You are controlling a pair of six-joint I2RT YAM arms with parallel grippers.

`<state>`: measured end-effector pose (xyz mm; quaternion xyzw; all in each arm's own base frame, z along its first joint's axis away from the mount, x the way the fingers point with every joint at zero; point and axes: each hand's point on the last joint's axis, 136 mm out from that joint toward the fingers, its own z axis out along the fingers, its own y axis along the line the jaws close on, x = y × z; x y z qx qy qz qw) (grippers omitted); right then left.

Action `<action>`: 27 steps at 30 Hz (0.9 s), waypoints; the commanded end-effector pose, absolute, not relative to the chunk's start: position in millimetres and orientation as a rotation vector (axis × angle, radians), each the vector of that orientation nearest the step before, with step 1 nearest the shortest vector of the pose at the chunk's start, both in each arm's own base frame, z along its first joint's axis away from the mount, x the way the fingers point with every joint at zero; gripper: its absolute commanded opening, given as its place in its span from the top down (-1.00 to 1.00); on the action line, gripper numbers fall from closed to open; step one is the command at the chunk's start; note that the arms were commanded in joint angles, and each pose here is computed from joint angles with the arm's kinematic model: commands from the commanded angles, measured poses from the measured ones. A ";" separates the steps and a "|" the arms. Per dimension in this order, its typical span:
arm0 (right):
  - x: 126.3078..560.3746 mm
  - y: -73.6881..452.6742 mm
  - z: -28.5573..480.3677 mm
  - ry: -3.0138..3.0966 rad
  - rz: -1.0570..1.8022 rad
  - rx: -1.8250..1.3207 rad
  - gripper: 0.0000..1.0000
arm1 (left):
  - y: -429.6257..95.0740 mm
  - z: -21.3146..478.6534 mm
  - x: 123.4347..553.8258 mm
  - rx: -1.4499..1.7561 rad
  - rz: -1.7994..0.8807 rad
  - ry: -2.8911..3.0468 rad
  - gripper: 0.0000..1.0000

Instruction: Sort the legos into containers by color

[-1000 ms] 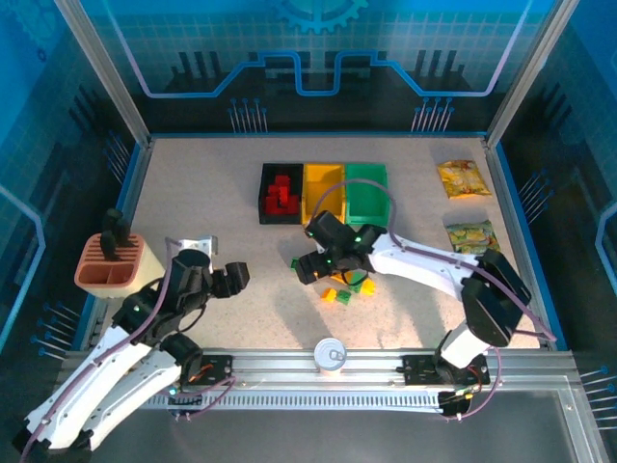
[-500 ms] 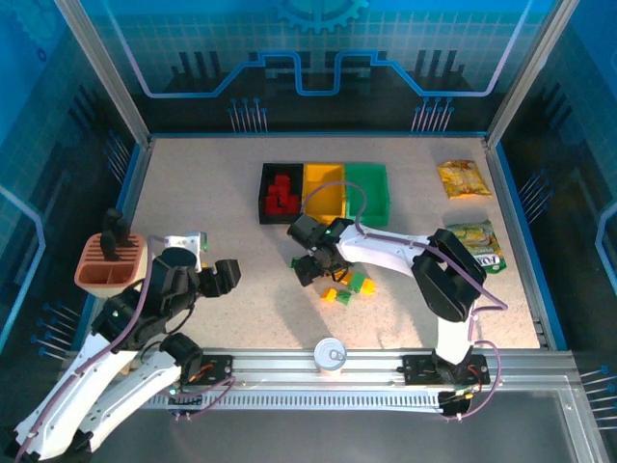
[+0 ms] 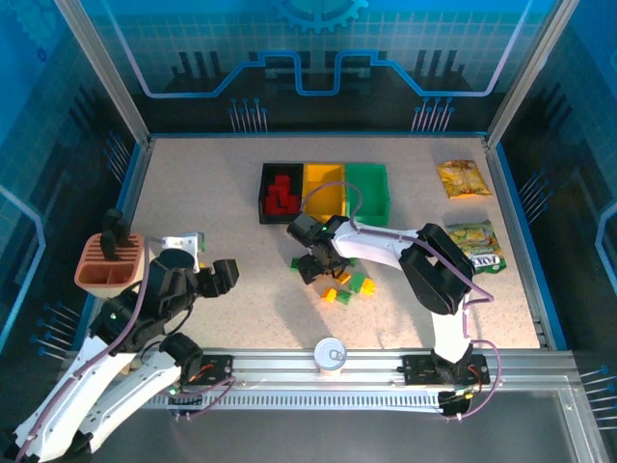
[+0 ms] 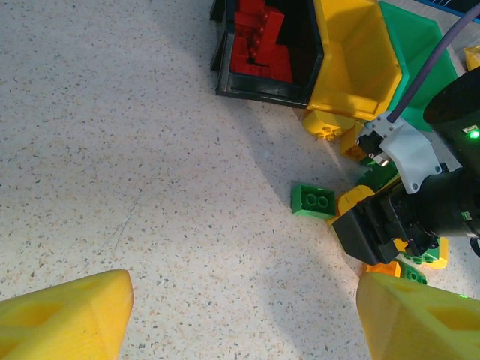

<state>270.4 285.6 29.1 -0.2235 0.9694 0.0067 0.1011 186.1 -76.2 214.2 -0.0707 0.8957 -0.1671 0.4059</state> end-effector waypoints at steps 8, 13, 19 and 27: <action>279.9 295.1 30.2 2.851 0.045 -0.688 -0.30 | -72.2 208.7 184.0 -0.185 -0.396 2.266 -0.58; 276.3 296.6 34.9 2.850 0.056 -0.689 -0.08 | -71.8 208.5 183.6 -0.184 -0.394 2.267 -0.58; 278.0 292.9 58.2 2.806 0.050 -0.674 -0.02 | -72.0 208.4 184.4 -0.186 -0.394 2.264 -0.57; 295.9 290.5 99.6 2.719 0.044 -0.653 -0.02 | -72.0 208.8 184.0 -0.183 -0.395 2.264 -0.57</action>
